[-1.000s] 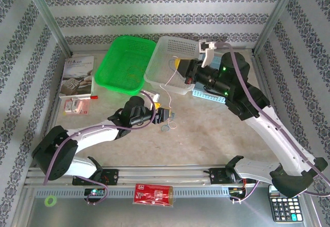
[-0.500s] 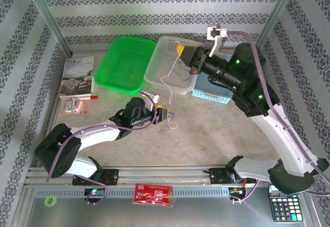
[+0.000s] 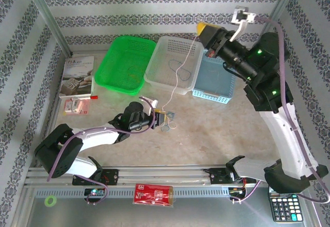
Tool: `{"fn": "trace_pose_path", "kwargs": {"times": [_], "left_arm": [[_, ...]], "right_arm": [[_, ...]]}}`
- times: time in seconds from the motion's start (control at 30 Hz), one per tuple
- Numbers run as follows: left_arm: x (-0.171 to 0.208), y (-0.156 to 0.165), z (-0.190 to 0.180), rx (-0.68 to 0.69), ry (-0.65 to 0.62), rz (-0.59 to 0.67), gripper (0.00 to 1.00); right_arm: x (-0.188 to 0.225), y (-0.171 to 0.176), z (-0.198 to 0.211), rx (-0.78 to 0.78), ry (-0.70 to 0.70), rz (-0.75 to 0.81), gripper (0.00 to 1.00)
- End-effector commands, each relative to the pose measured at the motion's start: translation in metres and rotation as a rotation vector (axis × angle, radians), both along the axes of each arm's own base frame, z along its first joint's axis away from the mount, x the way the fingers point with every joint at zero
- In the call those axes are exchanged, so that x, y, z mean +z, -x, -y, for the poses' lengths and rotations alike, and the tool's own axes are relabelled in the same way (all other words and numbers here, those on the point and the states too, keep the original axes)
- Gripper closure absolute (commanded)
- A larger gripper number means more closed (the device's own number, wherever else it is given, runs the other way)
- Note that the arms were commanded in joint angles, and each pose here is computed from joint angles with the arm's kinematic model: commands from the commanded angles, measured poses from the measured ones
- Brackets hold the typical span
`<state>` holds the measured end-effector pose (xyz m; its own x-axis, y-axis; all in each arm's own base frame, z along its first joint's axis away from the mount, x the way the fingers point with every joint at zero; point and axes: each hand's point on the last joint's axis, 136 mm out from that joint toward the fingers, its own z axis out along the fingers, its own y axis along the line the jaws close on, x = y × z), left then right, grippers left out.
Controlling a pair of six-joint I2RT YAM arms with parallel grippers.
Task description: Untangle the cables
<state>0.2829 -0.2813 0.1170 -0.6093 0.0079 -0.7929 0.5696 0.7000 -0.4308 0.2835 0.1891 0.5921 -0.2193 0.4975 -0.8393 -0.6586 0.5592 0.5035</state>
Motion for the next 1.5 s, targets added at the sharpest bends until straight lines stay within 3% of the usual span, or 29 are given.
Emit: {"fn": "trace_pose_path", "kwargs": {"times": [0.0,0.33,1.0,1.33,1.47], "left_arm": [[0.008,0.007,0.004,-0.014,0.045,0.012,0.60],[0.011,0.009,0.000,-0.002,0.051,0.017,0.60],[0.055,0.009,-0.010,0.042,0.095,0.070,0.41],[0.073,0.009,-0.015,0.058,0.102,0.098,0.39],[0.078,0.009,-0.014,0.056,0.110,0.105,0.39]], "right_arm": [[0.037,0.006,0.030,-0.085,-0.074,0.097,1.00],[0.041,-0.024,0.070,-0.248,-0.112,0.118,1.00],[-0.020,-0.132,0.119,-0.648,0.079,0.108,1.00],[-0.030,-0.171,0.162,-0.802,0.128,0.083,1.00],[-0.062,-0.185,0.165,-0.822,0.167,0.020,1.00]]}}
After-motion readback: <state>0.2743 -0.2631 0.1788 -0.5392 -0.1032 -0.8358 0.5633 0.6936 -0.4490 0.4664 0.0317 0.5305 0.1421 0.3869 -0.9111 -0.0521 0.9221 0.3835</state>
